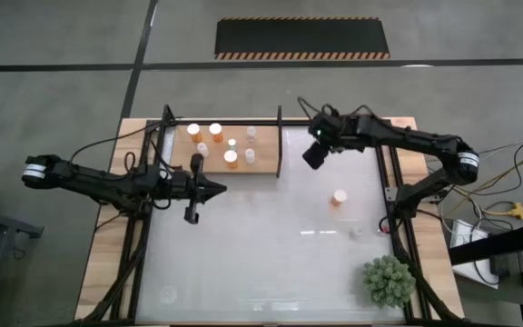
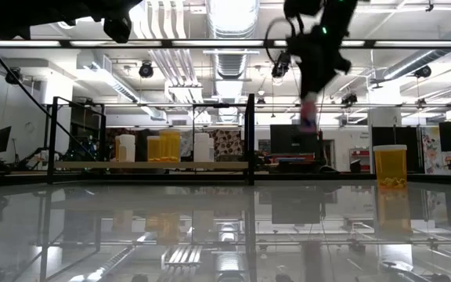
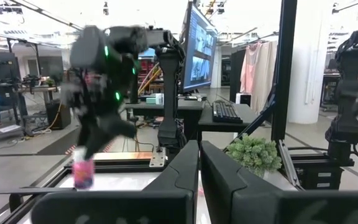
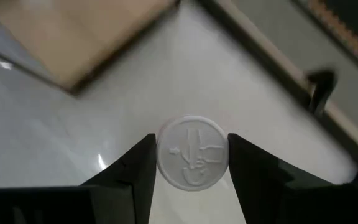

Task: Pick and place medicine bottles onto shelf by color
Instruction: Put the large white pill bottle on the shelf

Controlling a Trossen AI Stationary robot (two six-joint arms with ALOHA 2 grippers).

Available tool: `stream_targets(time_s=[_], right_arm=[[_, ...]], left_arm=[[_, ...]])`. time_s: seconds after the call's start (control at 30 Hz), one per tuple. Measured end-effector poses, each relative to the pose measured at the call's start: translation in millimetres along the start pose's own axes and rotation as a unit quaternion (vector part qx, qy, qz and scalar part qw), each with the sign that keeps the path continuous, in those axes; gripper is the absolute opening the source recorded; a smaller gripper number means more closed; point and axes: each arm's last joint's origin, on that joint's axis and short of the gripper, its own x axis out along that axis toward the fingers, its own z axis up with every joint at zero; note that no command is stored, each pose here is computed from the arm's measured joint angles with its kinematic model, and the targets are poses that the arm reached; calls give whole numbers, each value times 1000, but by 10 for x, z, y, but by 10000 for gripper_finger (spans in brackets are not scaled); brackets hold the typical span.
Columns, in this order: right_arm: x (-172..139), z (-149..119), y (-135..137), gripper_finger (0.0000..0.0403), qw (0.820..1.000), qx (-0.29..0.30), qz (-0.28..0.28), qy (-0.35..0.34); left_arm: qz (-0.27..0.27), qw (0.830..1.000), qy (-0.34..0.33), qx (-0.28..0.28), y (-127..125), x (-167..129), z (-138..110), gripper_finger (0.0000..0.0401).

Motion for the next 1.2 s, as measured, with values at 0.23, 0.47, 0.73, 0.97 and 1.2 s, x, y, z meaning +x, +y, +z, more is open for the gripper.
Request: stream_targets(time_s=[0.23,0.47,0.73,0.97,1.2], right_arm=[[-437,362,-5,165,993,-33,44,-106],[-222,333,40,165,991,-13,44,-127],[395,110,79,166,983,23,50,-178],[731,-63,55,166,959,64,104,-255],[880,-228,43,166,945,104,123,-283]], left_arm=[[2,1000,-2,0,1,-4,6,0],[2,1000,-2,-1,1,-4,6,0],[2,1000,-2,-1,1,-4,7,0],[2,1000,-2,-1,1,-4,7,0],[2,1000,-3,-1,1,-4,9,0]])
